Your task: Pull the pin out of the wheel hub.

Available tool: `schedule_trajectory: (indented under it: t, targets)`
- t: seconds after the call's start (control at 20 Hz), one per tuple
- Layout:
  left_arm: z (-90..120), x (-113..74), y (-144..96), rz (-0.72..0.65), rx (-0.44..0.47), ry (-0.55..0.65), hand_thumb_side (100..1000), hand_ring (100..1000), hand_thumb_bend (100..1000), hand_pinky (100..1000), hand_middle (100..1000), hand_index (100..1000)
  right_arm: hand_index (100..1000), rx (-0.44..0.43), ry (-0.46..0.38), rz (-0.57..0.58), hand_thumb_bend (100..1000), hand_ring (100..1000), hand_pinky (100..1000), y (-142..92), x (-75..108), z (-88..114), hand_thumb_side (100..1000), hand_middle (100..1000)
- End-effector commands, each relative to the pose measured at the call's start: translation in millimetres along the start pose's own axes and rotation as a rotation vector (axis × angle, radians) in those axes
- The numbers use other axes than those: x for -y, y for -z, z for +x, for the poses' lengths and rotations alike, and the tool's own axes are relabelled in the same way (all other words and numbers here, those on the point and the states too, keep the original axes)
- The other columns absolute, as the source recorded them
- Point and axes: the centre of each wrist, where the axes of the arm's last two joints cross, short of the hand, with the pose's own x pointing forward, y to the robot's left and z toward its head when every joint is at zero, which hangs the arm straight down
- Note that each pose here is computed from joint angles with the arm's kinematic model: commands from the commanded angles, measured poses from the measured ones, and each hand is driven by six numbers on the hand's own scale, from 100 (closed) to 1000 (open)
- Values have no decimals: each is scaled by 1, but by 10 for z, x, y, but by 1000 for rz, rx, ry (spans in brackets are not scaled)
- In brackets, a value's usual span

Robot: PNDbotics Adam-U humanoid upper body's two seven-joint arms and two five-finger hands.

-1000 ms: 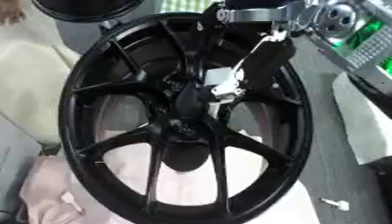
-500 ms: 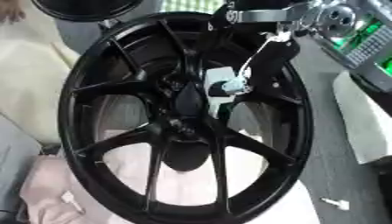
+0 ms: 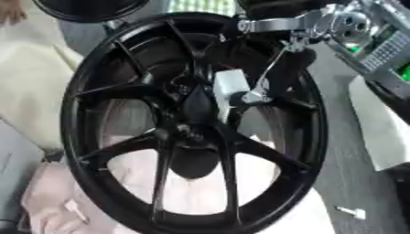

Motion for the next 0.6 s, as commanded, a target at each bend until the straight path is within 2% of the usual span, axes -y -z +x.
schedule_trajectory:
  t: [0.05, 0.55, 0.6]
  targets:
    - [112, 24, 73, -17, 36, 1, 498, 522, 836, 698, 488, 601, 762, -22, -18, -18, 417, 767, 835, -54, 65, -9, 169, 699]
    - [114, 36, 73, -18, 35, -3, 498, 522, 836, 698, 488, 601, 729, -20, -9, 8, 414, 751, 827, 3, 21, -6, 153, 656]
    - [114, 36, 73, -18, 35, -3, 499, 523, 835, 698, 489, 601, 663, -19, -8, 7, 405, 732, 818, 2, 22, -3, 116, 583]
